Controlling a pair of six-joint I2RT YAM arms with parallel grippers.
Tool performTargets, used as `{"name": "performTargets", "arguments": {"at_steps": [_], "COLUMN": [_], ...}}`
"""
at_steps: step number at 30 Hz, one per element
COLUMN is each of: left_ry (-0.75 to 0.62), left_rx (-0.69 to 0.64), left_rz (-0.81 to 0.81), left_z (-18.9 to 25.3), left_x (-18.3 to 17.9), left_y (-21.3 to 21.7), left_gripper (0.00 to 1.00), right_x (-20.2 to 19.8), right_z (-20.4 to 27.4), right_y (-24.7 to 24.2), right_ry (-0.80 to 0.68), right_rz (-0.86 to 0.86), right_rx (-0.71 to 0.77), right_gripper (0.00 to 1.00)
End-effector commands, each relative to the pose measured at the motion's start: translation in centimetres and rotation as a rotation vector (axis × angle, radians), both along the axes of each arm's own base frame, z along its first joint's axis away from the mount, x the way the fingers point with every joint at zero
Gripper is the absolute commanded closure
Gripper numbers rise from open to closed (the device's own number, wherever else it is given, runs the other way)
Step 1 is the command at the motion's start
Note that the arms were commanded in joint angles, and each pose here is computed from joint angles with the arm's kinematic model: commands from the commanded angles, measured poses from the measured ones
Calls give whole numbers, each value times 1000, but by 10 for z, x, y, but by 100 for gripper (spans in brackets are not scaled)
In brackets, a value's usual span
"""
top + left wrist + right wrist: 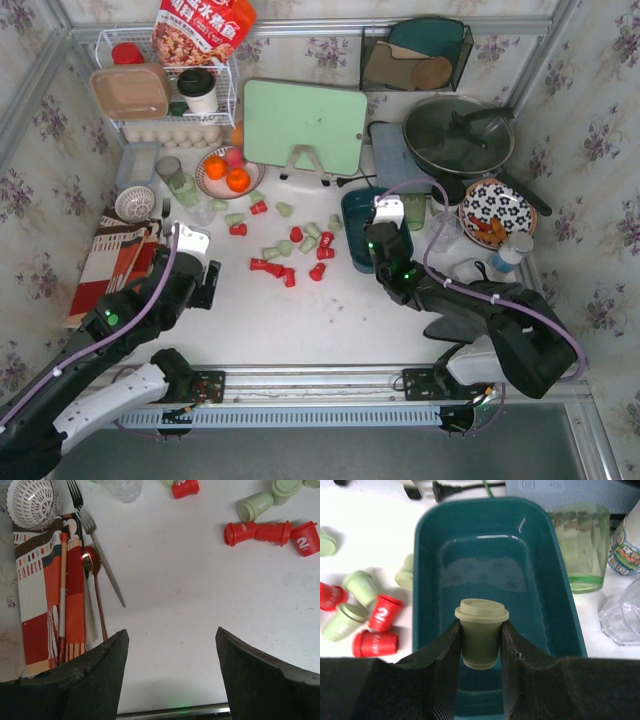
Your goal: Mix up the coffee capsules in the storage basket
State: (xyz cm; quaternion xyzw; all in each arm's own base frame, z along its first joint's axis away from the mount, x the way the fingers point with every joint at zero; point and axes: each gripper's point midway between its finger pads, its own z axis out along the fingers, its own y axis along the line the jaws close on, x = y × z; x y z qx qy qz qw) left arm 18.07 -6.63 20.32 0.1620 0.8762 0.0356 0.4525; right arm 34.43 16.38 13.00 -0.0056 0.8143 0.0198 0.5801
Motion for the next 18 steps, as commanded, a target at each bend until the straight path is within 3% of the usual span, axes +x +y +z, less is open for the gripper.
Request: {"name": "performTargets", "arguments": {"at_steps": [1, 11, 18], "left_ry": [21, 110, 129], "left_rx": [-20, -8, -248], "left_rz": [0, 108, 104], "left_z": [0, -11, -24], "left_x": [8, 18, 30], "left_y": [-7, 2, -43], "left_gripper": [27, 28, 27], "right_x": [9, 7, 9], "right_z": [4, -38, -59], "right_y": [-5, 16, 21], "right_ry": [-97, 17, 142], "right_rz": [23, 103, 106], "right_rx": [6, 50, 91], "right_gripper": [87, 80, 63]}}
